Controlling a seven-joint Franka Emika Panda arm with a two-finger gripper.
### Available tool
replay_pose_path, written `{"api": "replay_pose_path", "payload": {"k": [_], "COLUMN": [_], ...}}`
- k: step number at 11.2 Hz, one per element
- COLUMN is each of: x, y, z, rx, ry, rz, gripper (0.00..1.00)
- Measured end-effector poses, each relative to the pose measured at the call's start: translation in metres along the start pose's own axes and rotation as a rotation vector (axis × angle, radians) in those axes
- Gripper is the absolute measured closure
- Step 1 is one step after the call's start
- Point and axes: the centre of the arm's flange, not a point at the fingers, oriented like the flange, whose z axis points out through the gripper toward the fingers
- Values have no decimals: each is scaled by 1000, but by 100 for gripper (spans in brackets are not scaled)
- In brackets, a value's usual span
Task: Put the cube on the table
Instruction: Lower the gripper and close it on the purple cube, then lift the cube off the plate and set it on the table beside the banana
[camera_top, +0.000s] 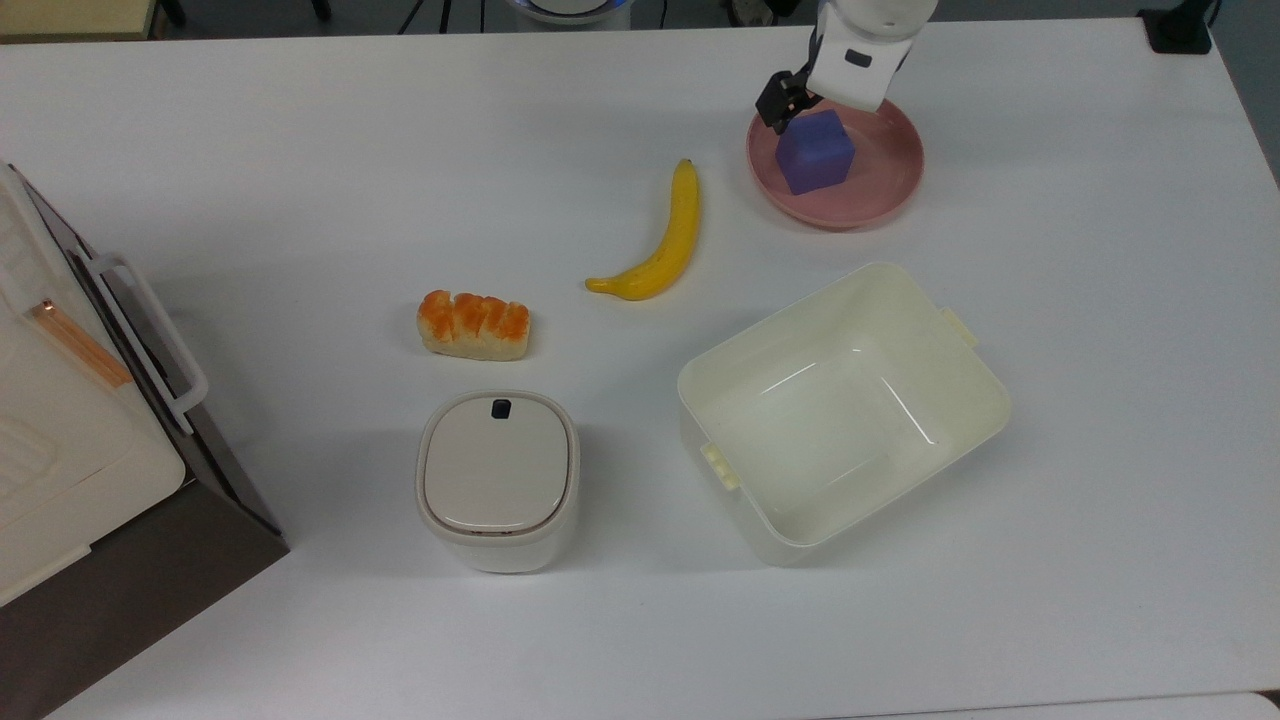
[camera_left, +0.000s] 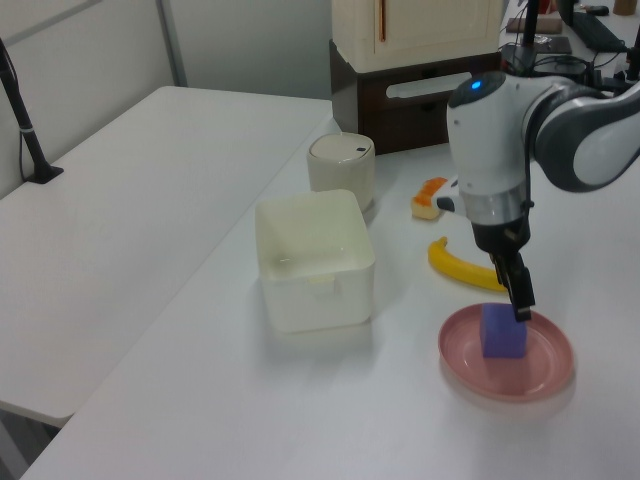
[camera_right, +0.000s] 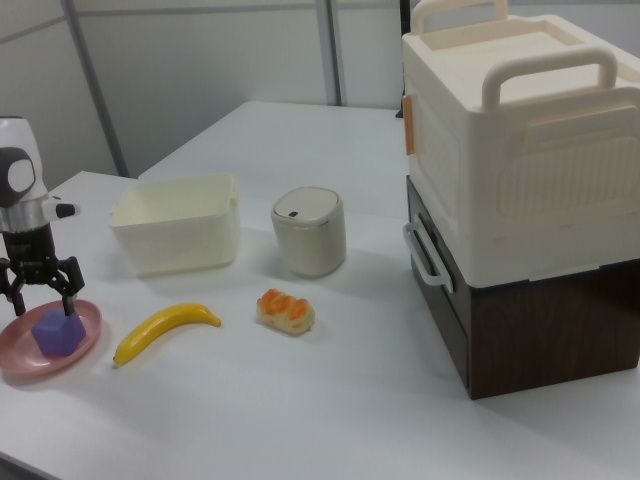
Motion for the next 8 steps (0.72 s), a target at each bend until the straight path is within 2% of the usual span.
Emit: {"api": "replay_pose_path", "payload": {"k": [2, 3, 5, 8], "x": [12, 19, 22, 26], "y": [-3, -3, -8, -3], "z": [19, 30, 32, 0], "rx": [-4, -5, -7, -6], "ry": [11, 13, 24, 37], "rz": [20, 27, 34, 52], "gripper": [6, 26, 42, 44]}}
